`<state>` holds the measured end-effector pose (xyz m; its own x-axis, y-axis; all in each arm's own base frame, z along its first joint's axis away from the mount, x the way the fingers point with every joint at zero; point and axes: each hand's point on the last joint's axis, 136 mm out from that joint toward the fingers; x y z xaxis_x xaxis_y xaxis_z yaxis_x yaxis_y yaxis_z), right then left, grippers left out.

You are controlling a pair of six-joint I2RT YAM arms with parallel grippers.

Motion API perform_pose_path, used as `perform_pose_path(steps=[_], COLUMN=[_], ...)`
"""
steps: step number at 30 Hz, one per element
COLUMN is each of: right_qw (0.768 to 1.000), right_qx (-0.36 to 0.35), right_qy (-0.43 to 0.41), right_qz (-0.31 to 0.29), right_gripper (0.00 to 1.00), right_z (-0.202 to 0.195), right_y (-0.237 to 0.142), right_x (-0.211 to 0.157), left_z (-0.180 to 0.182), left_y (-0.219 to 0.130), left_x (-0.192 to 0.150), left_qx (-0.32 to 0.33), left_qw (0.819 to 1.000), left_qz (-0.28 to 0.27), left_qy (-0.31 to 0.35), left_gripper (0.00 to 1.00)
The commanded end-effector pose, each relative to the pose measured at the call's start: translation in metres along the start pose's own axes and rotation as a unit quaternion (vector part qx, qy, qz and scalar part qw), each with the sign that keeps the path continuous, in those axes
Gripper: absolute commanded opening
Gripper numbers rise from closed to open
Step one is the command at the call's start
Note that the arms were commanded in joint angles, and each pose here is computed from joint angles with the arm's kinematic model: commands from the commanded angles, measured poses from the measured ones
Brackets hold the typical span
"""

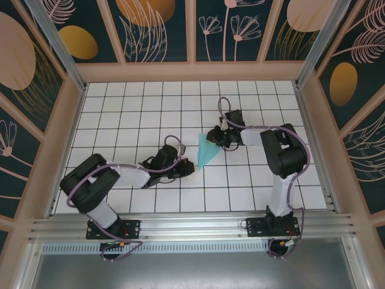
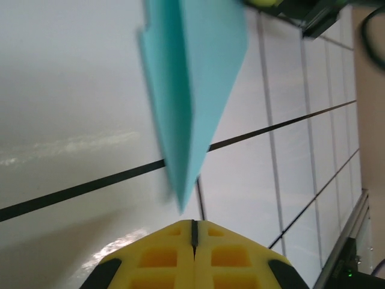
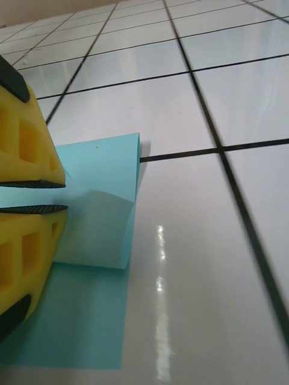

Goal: Fold a paper plane with a square sheet of paper (pick it up from the middle)
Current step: Fourth fold the wing at the center of the table.

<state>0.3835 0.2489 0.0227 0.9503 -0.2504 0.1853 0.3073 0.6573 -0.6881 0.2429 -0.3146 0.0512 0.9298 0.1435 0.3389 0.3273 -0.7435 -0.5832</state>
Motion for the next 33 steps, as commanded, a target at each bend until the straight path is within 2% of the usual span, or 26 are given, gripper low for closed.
perform_pose_path(steps=[1,6,10,18,33], right_qw=[1.000,1.000,1.000,1.000,1.000], right_qx=[-0.015,-0.009,-0.009,-0.008,-0.006], right_qy=[0.011,0.017,0.018,0.026,0.005], right_qz=[0.016,0.011,0.010,0.014,0.012], right_gripper=[0.20,0.20,0.20,0.20,0.21], right_z=[-0.005,0.000,0.005,0.002,0.011], right_y=[-0.002,-0.009,-0.014,-0.014,-0.014], right_x=[-0.026,-0.043,-0.057,-0.068,-0.059], left_z=[-0.025,-0.056,-0.054,-0.024,0.051], left_y=[-0.011,0.004,0.023,0.049,0.053], left_x=[0.026,0.042,0.037,0.011,-0.036], left_qx=[-0.001,-0.035,-0.050,-0.029,0.079], left_qw=[0.999,0.998,0.998,0.998,0.990], left_qz=[-0.037,-0.028,-0.004,0.051,0.114], left_qy=[0.033,0.049,0.028,-0.007,-0.011], left_gripper=[0.00,0.00,0.00,0.00,0.00])
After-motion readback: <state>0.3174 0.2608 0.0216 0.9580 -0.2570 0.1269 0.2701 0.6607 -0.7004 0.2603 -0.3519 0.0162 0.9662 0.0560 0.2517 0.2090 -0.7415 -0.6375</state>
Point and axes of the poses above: each hand's point on the last joint's axis, 136 mm out from that joint toward the fingers, its own y axis out along the fingers, its own z axis along the line the jaws close on, x = y × z, and after that the axes turned 1 degree about y, right-handed
